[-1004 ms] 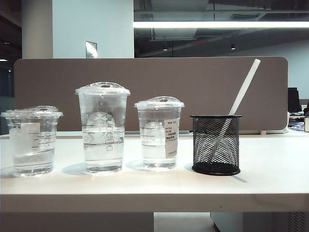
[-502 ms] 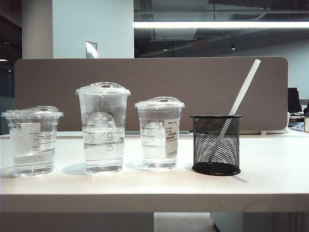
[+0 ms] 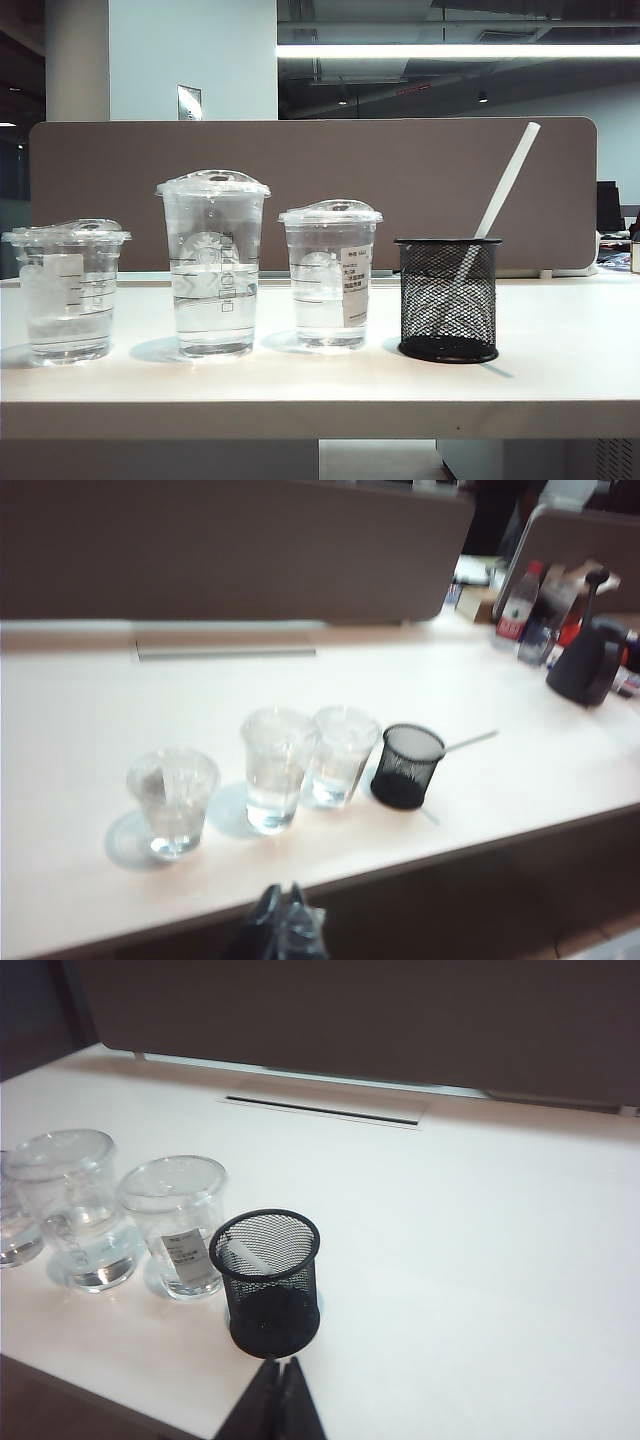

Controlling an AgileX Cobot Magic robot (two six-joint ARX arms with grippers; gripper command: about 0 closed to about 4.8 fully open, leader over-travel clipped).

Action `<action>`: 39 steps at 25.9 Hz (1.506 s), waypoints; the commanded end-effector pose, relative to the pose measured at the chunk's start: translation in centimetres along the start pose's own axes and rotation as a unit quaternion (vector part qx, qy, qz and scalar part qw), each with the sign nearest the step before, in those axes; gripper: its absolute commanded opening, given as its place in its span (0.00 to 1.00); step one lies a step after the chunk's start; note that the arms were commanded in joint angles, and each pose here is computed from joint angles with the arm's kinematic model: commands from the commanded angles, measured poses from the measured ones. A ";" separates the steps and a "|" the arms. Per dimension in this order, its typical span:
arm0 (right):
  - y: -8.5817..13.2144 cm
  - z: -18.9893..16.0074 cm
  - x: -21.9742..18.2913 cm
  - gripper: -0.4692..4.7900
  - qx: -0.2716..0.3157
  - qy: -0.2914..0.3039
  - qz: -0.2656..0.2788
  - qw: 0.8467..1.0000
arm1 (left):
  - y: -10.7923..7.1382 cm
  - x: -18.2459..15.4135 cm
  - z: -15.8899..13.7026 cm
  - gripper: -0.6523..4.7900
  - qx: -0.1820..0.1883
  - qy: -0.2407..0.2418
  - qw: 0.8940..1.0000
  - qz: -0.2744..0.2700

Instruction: Pick up the straw and insert it into the small coffee cup.

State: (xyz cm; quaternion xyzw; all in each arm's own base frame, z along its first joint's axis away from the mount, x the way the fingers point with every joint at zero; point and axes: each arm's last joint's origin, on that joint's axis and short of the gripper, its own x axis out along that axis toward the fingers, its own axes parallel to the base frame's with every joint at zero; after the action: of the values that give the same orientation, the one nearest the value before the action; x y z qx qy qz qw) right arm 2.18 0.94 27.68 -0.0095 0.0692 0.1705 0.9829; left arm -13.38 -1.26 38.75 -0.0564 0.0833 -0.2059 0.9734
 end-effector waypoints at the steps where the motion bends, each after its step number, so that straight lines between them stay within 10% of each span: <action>1: 0.1 0.3 -0.1 0.17 -0.007 -0.009 0.006 1.000 | 0.9 1.9 -0.6 0.11 -0.014 0.041 0.999 -0.001; 4: 0.1 0.3 -0.1 0.32 -0.006 -0.010 0.012 1.000 | 1.2 2.7 -0.9 0.11 -0.012 0.057 0.998 -0.010; 26: -2.2 -6.8 9.1 0.31 0.148 -0.076 0.039 0.985 | 1.2 2.8 -0.9 0.11 -0.004 0.060 0.998 -0.019; 39: 0.3 -9.7 10.1 0.31 0.126 -0.062 0.065 0.988 | 1.2 2.8 -0.9 0.11 -0.004 0.060 0.998 -0.019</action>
State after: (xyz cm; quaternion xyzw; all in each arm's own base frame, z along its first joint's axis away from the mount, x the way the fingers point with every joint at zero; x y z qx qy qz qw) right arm 10.21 4.00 16.70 0.1445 0.0410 0.2328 0.9608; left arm -10.48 -1.36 37.21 -0.0513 0.1411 -0.2248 0.9628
